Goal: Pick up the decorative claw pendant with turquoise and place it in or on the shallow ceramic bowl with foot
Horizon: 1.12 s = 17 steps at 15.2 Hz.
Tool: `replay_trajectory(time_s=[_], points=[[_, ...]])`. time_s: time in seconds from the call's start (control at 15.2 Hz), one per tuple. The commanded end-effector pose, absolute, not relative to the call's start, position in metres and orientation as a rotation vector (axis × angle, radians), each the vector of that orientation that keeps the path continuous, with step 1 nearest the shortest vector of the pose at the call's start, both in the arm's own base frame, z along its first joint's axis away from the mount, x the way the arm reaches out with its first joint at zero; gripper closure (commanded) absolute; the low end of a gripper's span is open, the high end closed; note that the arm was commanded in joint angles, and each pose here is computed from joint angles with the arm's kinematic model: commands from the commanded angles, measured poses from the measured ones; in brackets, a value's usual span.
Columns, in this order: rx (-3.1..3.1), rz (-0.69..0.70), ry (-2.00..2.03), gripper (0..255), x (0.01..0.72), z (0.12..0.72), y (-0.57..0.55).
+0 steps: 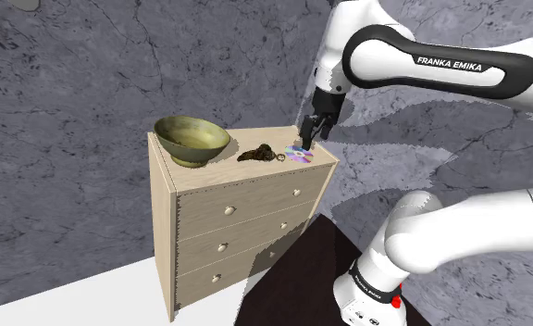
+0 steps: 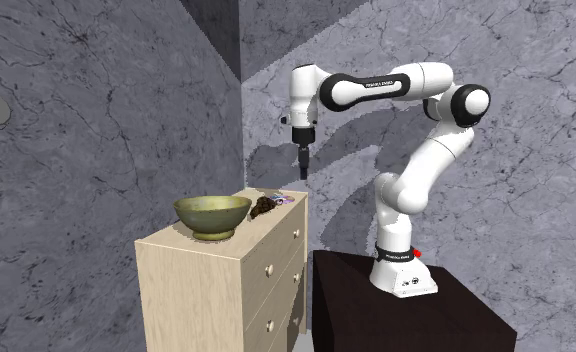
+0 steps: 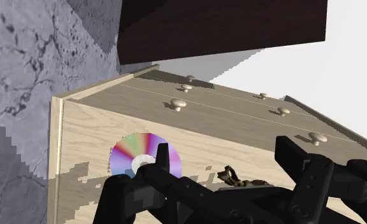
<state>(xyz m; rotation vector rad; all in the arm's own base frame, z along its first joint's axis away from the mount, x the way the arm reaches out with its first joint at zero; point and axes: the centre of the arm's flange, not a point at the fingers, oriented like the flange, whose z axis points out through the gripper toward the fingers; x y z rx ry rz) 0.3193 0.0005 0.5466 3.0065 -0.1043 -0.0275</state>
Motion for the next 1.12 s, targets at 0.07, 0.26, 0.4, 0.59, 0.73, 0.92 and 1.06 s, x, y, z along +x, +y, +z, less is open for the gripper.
replay_trajectory(time_s=[0.07, 0.26, 0.4, 0.59, 0.73, 0.92, 1.06], points=[[2.999, -0.058, -0.039, 0, 0.335, 0.543, 0.004], [2.966, -0.149, 0.155, 0, 0.38, 0.532, 0.018], [2.936, -0.209, 0.283, 0, 0.408, 0.522, 0.03], [2.88, -0.296, 0.47, 0, 0.447, 0.504, 0.052], [2.834, -0.352, 0.593, 0, 0.471, 0.491, 0.069], [2.796, -0.394, 0.684, 0, 0.487, 0.475, 0.081], [2.796, -0.394, 0.684, 0, 0.484, 0.465, 0.078]])
